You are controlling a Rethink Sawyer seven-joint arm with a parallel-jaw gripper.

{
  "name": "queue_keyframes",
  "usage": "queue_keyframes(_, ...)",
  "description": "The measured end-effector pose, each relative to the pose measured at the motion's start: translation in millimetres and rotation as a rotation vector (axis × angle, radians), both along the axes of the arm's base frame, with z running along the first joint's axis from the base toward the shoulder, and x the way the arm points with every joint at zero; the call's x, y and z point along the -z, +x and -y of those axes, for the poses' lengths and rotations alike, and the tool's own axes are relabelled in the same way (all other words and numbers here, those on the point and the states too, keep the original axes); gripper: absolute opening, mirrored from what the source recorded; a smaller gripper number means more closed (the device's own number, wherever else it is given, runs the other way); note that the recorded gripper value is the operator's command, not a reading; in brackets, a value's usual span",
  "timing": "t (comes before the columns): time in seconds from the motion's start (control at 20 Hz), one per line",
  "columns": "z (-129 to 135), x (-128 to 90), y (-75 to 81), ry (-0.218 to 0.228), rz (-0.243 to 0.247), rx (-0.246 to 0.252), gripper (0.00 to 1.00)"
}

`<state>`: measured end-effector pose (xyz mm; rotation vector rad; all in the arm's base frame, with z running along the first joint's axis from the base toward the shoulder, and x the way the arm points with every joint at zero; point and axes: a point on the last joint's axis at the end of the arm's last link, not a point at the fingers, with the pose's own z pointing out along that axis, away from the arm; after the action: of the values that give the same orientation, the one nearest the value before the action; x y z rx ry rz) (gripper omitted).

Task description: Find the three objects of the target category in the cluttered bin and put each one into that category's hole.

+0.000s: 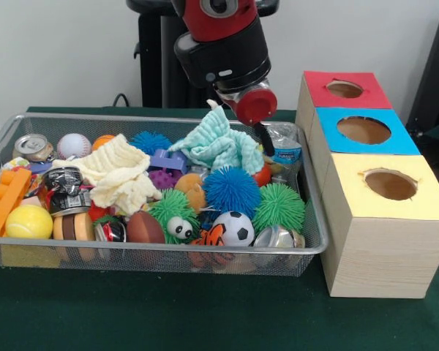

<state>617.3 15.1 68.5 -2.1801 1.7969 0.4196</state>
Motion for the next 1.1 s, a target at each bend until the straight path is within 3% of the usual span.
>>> queue_keyframes(0.45, -13, 13, -4.1, 0.061, -0.035, -0.010, 1.00)
queue_keyframes(1.1, -13, 27, -11.1, 0.059, -0.062, -0.012, 1.00)
